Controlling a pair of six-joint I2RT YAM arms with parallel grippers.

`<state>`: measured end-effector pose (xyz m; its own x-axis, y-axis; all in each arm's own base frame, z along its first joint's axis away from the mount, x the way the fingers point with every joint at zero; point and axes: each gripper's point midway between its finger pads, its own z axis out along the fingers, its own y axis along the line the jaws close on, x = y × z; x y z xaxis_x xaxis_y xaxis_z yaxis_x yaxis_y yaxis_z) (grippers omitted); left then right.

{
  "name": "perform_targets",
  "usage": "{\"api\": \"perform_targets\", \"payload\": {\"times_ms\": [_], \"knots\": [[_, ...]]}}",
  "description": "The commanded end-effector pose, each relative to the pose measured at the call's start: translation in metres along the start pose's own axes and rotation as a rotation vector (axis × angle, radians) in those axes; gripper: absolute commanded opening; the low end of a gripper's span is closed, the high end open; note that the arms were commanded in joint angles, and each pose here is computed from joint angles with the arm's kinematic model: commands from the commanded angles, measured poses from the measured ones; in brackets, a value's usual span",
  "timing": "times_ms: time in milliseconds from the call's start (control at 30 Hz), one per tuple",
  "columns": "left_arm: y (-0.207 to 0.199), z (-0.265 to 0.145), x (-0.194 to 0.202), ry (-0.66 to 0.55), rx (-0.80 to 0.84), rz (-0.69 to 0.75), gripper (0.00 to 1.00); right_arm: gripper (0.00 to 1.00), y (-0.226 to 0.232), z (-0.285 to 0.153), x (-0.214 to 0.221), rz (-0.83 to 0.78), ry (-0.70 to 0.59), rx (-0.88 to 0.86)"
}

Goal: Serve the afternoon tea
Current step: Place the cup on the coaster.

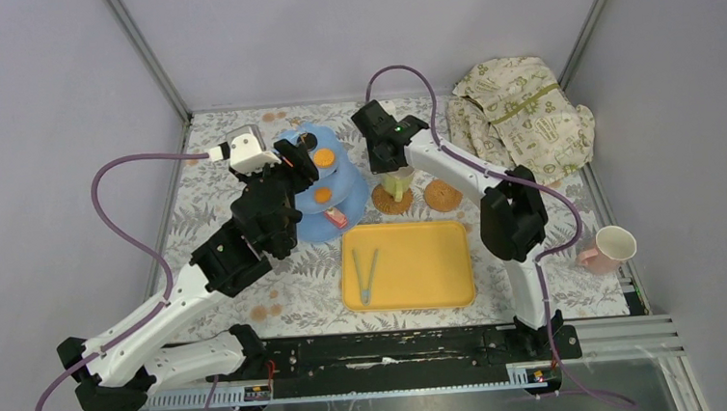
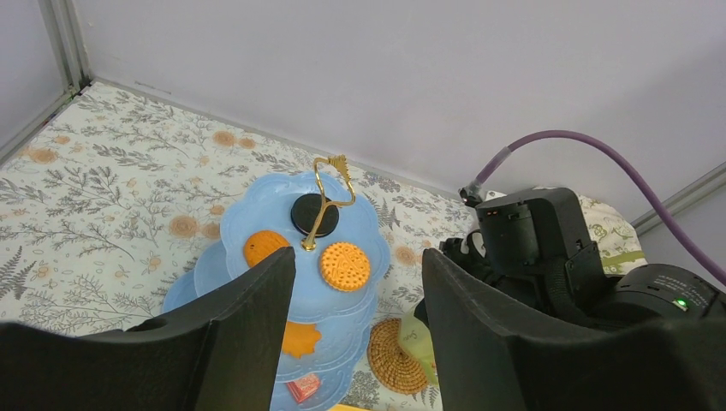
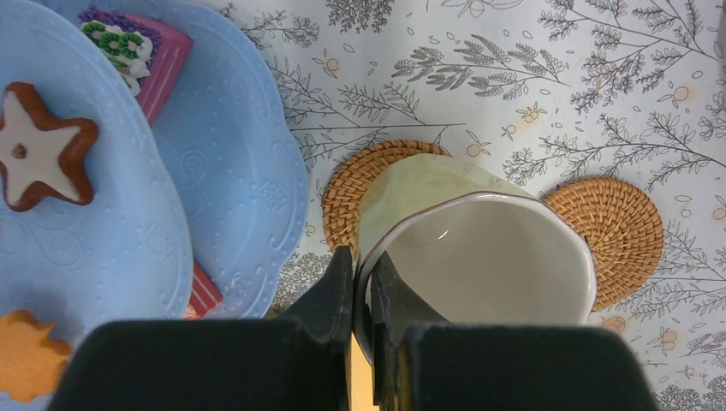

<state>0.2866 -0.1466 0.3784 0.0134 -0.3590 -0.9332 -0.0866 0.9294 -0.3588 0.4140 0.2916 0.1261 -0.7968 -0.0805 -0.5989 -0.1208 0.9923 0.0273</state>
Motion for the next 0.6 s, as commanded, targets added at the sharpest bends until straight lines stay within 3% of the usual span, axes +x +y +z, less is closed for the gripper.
{"api": "perform_targets", "payload": {"times_ms": [0, 567], "knots": [[0.0020, -0.0005, -0.0105, -0.038, -0.017, -0.033, 0.64, 0.00, 0.0093, -0.0167, -0.0278, 0.020, -0.082, -0.019], [-0.0003, 0.0021, -0.0063, -0.034, -0.019, -0.024, 0.64, 0.00, 0.0183, -0.0084, -0.0180, 0.011, -0.054, -0.033]]}}
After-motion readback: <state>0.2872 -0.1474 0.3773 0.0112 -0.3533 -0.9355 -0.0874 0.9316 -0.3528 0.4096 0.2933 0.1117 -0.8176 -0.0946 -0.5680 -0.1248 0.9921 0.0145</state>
